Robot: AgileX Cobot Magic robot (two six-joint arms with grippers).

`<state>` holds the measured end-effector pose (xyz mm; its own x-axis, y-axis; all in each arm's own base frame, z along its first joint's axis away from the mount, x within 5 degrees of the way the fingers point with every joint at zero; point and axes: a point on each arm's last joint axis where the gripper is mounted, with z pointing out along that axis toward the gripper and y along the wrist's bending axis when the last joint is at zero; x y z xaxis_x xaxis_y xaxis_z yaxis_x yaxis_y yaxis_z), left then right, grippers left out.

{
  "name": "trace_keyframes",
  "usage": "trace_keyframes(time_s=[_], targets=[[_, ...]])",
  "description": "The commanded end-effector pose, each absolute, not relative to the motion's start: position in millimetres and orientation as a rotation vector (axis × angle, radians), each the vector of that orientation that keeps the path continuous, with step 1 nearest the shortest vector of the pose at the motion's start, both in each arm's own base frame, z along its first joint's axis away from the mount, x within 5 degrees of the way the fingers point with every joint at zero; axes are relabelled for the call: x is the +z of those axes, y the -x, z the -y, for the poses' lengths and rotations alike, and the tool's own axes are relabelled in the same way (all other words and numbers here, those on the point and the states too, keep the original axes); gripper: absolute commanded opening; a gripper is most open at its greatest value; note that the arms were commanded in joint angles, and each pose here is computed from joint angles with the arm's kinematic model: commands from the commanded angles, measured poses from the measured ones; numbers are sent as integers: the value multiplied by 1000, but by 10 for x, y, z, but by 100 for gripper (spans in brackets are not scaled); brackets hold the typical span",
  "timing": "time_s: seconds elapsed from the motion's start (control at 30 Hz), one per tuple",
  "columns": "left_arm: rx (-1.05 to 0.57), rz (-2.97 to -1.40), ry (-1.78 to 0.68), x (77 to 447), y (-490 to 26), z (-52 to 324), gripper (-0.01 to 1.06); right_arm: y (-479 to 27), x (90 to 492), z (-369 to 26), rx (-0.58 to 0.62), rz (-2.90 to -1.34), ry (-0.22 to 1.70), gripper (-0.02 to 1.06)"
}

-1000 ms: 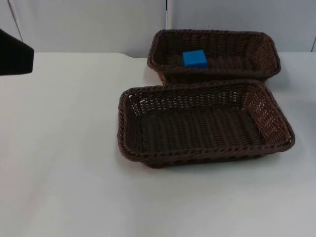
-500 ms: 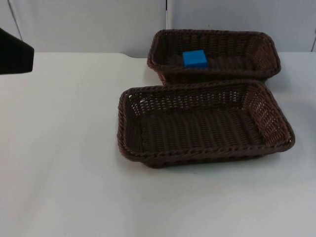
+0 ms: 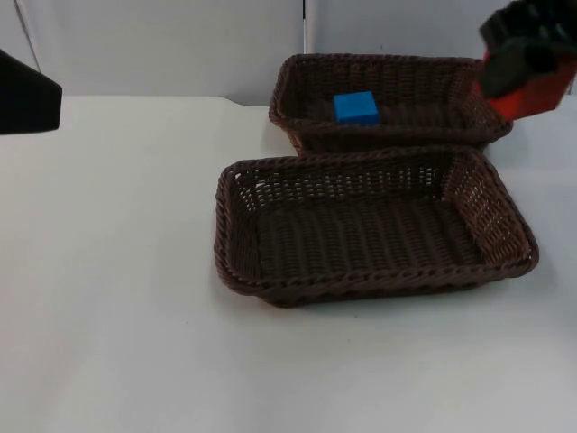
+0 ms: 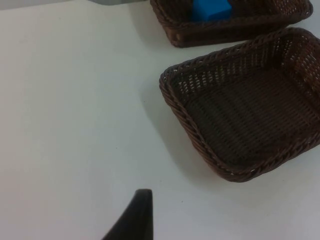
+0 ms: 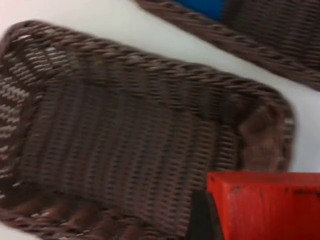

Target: Pick up one cube with the left hand and place it into the upper basket. Pick up one cube with the right hand and place it into the lower basket.

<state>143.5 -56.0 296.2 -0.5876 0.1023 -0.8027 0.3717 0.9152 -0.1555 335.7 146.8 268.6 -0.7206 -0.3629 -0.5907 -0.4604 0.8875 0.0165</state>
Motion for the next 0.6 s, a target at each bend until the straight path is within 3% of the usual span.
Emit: trace_keyframes(time_s=[0.0,0.23,0.57], targets=[[-380,-2171,-327,2967,-1431,549,105,-3280,2757,-1589,233,-2419,645,0],[-380,-2171,-327,2967,-1431,549,105,-3181,2767,-1806,251,-2371,750,0],[-381,-2174,-328,2965,-1428,550,105,-3236,2731,-1832,252,-2342,736,0]])
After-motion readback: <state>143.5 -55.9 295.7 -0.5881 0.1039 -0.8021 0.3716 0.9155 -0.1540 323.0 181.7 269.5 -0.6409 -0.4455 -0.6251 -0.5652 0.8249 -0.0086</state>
